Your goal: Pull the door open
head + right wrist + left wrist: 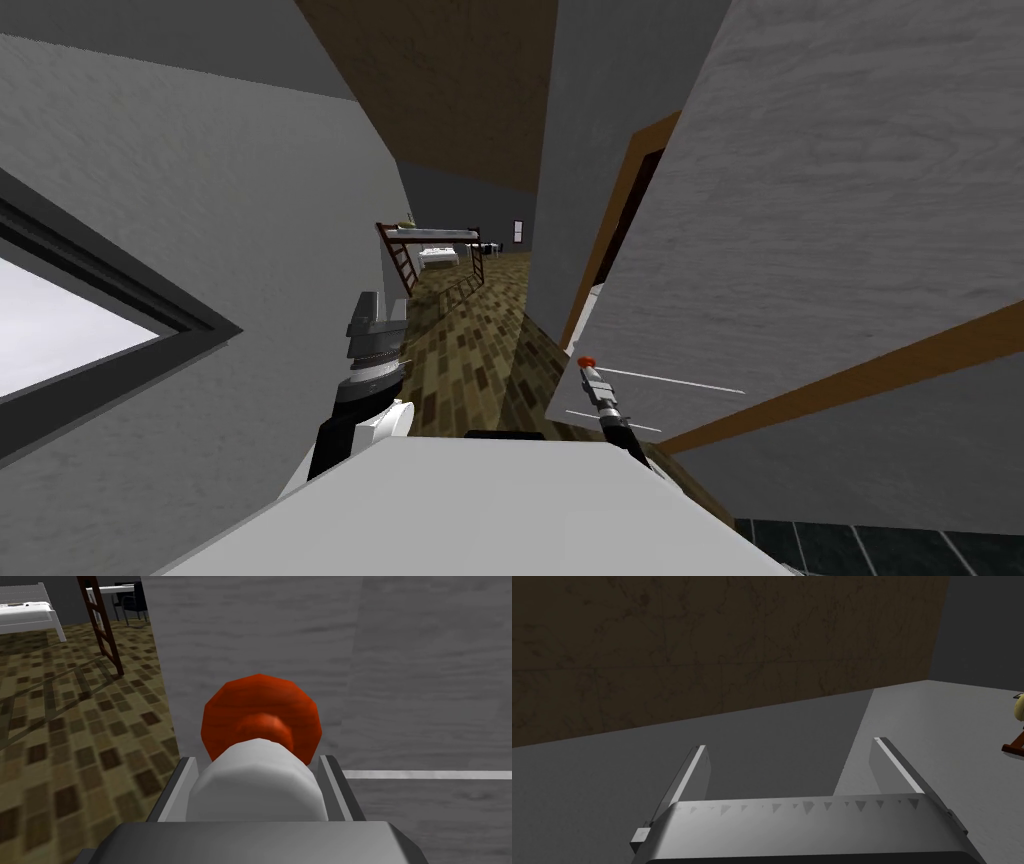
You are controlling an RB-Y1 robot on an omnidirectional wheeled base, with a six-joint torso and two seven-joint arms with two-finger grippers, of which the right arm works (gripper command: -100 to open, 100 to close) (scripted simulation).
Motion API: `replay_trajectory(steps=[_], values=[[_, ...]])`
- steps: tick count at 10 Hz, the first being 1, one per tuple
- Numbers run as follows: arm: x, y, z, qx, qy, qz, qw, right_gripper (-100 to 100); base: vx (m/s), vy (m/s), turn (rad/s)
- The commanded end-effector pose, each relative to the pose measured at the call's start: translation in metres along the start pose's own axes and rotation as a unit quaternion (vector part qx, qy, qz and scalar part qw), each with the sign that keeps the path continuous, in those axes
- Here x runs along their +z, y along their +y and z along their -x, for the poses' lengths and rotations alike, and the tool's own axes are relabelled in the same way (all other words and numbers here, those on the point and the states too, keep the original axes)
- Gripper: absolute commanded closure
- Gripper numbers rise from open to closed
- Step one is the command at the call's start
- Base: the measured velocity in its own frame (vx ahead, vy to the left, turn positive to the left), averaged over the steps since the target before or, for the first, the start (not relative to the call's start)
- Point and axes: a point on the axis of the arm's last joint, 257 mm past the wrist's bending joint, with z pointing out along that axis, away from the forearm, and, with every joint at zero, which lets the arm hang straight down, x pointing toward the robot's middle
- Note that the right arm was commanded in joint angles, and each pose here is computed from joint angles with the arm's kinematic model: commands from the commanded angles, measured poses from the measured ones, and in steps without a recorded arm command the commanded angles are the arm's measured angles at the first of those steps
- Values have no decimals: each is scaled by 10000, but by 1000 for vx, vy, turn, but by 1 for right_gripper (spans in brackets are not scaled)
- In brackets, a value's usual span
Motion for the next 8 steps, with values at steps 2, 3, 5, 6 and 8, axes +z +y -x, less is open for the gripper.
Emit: replay_trajectory(steps=[2,3,5,6,8], values=[[-119,-18,14,-30,6,-143,9999,100,-61,-3,-13],[-186,-26,13,-48,19,-228,9997,100,-48,-2,-64],[-355,-53,10,-78,43,-442,9990,100,-47,-5,-57],[-453,-71,9,-86,52,-566,9983,100,-47,-13,-59],[-663,-114,8,-86,57,-830,9965,100,-47,-20,-60]])
